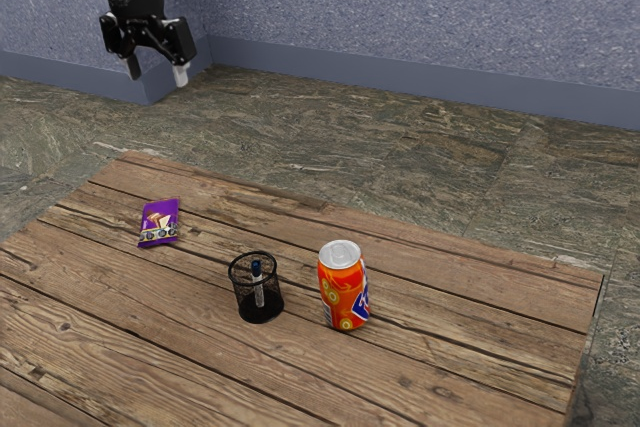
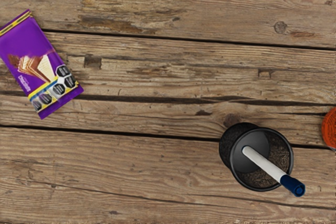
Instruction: Take the marker out of the pen holder and place it to the left of the pen holder.
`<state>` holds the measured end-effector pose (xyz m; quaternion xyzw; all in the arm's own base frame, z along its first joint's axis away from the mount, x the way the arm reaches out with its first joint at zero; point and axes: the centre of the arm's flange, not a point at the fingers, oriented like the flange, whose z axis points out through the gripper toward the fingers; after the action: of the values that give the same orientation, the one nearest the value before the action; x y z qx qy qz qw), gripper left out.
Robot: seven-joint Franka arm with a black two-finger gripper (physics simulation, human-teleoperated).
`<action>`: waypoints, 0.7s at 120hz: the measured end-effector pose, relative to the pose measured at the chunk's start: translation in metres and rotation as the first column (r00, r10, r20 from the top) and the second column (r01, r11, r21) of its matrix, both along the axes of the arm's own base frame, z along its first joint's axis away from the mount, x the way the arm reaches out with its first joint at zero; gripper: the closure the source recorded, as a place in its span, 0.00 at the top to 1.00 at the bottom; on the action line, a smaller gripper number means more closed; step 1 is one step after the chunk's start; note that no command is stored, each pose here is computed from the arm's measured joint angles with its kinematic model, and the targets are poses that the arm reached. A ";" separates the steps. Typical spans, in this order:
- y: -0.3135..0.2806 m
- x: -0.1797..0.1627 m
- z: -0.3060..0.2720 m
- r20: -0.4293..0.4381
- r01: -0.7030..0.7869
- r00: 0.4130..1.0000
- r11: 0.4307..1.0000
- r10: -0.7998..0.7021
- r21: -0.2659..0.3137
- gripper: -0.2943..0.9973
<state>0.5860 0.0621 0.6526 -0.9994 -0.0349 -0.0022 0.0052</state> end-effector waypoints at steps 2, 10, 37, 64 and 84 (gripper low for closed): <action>-0.001 0.000 0.000 -0.003 0.004 1.000 1.000 -0.004 0.000 0.77; -0.001 -0.001 -0.001 -0.011 0.014 1.000 1.000 -0.014 -0.003 0.77; -0.020 0.012 -0.006 0.014 0.065 0.998 0.998 -0.065 -0.012 0.77; -0.043 0.067 -0.101 -0.067 0.051 0.997 0.998 -0.048 0.046 0.77; -0.035 0.082 -0.147 -0.108 -0.065 0.992 0.998 0.063 -0.014 0.77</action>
<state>0.6676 0.0275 0.5059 -0.9964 -0.0665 0.0521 -0.0016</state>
